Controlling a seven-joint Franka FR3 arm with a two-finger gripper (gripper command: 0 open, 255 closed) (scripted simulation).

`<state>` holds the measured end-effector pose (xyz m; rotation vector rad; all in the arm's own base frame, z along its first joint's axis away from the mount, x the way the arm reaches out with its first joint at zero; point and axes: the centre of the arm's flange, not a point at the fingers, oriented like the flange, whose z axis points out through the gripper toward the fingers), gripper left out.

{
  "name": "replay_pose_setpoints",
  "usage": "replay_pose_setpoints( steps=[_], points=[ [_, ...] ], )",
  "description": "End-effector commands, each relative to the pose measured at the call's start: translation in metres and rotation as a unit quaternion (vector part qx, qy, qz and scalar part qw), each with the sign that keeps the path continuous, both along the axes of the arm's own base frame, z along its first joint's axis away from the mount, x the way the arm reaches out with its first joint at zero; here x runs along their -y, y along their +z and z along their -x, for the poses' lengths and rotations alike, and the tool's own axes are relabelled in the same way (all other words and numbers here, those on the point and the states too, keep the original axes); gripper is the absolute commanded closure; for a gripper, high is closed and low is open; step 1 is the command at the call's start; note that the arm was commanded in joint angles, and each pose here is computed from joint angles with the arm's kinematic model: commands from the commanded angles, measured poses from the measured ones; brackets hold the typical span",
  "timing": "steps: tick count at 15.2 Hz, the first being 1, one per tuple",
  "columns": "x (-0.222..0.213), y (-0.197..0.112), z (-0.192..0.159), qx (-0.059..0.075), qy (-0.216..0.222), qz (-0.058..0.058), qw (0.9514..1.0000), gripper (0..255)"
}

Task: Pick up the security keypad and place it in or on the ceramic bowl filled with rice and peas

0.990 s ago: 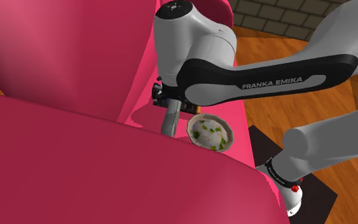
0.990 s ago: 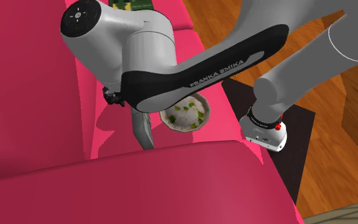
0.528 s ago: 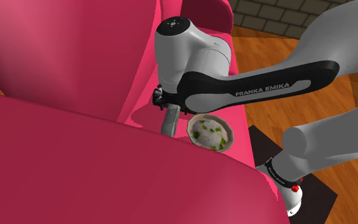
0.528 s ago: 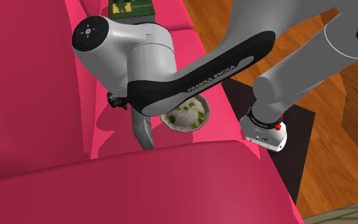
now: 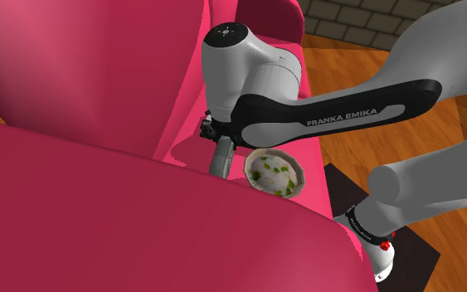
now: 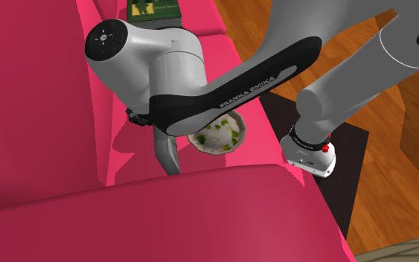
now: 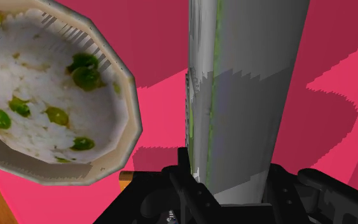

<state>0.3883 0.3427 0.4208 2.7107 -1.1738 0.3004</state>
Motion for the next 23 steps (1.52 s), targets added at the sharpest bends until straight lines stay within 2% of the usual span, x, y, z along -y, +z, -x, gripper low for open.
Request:
replay_pose_setpoints(
  steps=[1,8,23],
  points=[
    [0.0,0.0,0.0,0.0,0.0,0.0,1.0,255],
    [0.0,0.0,0.0,0.0,0.0,0.0,1.0,255],
    [0.0,0.079,0.0,0.0,0.0,0.0,1.0,255]
  ],
)
